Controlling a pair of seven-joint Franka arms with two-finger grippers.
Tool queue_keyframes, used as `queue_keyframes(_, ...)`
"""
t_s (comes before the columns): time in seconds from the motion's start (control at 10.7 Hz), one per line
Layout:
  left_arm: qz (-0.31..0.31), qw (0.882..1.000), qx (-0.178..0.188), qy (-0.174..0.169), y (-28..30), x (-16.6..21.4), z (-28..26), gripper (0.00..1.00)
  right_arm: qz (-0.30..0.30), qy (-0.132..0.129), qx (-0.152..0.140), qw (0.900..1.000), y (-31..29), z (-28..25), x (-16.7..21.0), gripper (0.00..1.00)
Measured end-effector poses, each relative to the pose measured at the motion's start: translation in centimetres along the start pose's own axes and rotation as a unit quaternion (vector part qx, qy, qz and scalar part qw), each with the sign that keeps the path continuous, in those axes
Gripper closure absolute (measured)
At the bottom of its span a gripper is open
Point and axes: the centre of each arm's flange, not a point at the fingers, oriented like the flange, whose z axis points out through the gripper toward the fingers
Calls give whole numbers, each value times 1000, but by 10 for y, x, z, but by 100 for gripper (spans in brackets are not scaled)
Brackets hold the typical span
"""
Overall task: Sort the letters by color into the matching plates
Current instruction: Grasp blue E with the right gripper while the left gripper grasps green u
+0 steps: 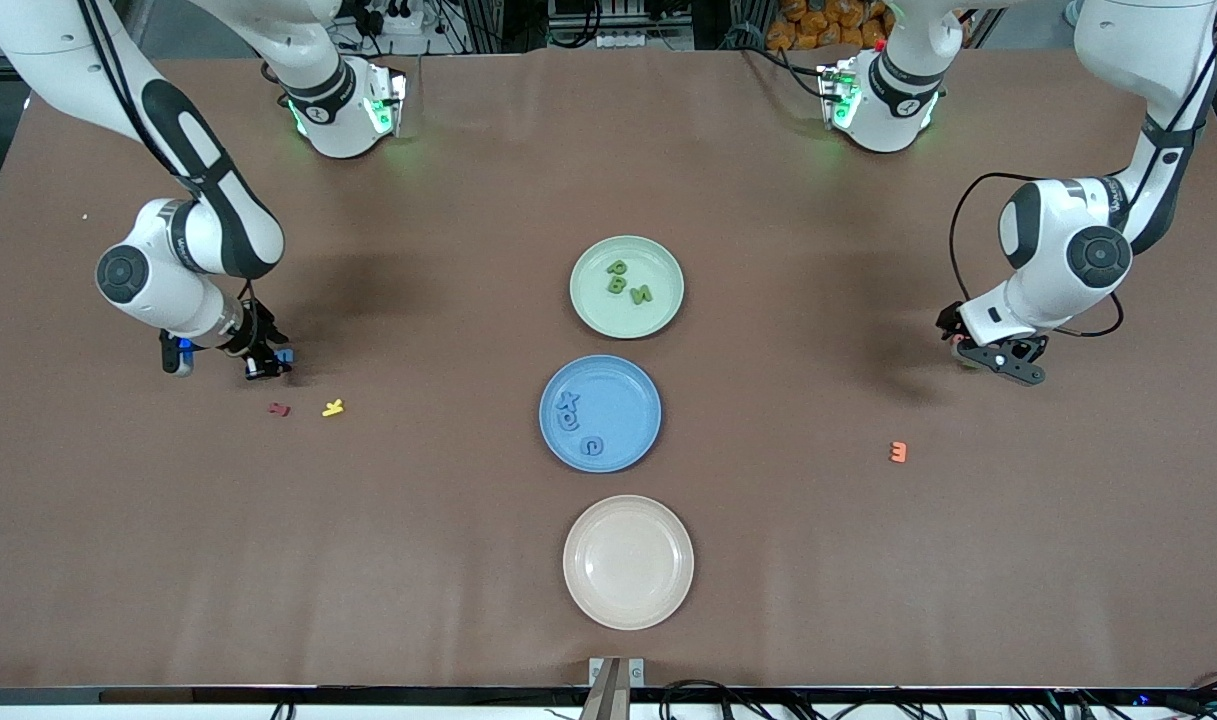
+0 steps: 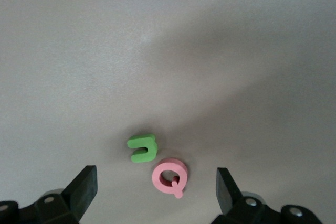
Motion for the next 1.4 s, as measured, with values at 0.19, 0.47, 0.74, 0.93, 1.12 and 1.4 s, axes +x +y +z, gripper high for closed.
queue_keyframes(0.19, -5, 1000, 1, 2, -4, -2, 0, 0, -15, 1, 4, 1000, -1, -1, 0, 59)
queue_keyframes(0.47, -52, 998, -20, 16, -11, -5, 0, 0, -25, 2, 5, 1000, -1, -2, 0, 69)
queue_keyframes(0.74, -100, 994, -40, 36, -11, -2, 5, 0, -57, 2, 5, 998, -1, -2, 1, 73)
queue_keyframes(0.93, -105, 993, -34, 46, -12, -1, 13, 3, -113, 3, 6, 994, -2, -3, 2, 73)
queue_keyframes(1.12, -107, 993, -29, 49, -14, -1, 23, 5, -198, 10, 16, 980, -12, -12, 3, 73)
queue_keyframes(1.4, -110, 992, -27, 49, -17, -3, 26, 13, -362, 19, 25, 932, -50, -51, 3, 73)
